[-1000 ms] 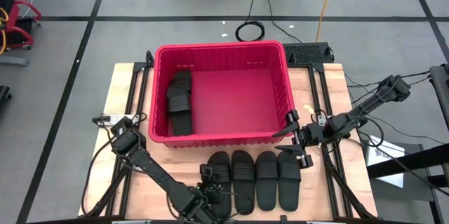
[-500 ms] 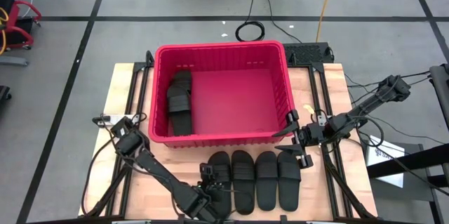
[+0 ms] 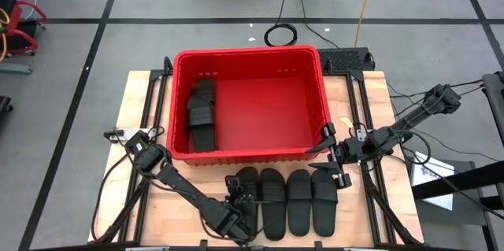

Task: Pick and place slides into bin
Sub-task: Put the black slide into the red bin

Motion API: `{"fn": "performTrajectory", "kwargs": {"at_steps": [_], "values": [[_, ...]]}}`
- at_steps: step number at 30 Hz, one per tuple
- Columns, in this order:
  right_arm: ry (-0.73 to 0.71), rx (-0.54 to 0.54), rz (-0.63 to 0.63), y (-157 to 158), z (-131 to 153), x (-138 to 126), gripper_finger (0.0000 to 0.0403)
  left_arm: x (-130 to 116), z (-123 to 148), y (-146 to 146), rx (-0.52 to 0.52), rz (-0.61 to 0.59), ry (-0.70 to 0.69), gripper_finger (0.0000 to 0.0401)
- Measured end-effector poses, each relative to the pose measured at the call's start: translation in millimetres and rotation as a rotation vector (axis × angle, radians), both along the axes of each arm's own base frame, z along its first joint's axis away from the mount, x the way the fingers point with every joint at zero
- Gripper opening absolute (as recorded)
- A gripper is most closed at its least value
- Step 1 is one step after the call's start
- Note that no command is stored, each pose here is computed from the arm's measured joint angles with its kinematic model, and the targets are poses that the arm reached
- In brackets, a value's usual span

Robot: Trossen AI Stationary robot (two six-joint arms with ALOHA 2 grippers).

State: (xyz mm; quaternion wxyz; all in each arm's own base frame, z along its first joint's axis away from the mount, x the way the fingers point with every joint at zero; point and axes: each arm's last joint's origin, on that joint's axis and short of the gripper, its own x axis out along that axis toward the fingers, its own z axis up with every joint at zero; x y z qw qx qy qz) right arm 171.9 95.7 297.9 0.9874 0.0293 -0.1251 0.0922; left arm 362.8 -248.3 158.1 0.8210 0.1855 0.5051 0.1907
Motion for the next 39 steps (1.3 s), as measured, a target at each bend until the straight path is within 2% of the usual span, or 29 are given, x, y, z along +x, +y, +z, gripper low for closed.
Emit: {"fn": "performTrajectory", "kwargs": {"at_steps": [4, 14, 19, 29, 32, 39], "values": [[0.0, -0.002, 0.0, 0.0, 0.0, 0.0, 0.0155, -0.3, -3.6, 2.2, -0.006, 0.003, 0.014, 0.0175], [0.0, -0.004, -0.001, 0.0, 0.0, 0.0, 0.0155, 1.1, -2.4, 2.8, -0.015, 0.004, 0.016, 0.0047], [-0.001, -0.008, -0.002, 0.0, 0.0, 0.0, 0.0155, 1.3, -2.3, 2.9, -0.016, 0.003, 0.015, 0.0008], [-0.002, -0.012, -0.003, 0.0, 0.0, 0.0, 0.0155, -2.8, 9.8, 0.6, -0.052, -0.003, 0.007, 0.0014], [-0.004, -0.024, -0.006, 0.0, 0.0, 0.0, 0.0155, -7.2, 18.2, -2.9, -0.062, -0.016, -0.007, 0.0004], [-0.004, -0.026, -0.006, 0.0, 0.0, 0.0, 0.0155, -20.8, 44.8, -11.6, -0.084, -0.047, -0.069, 0.001]]}}
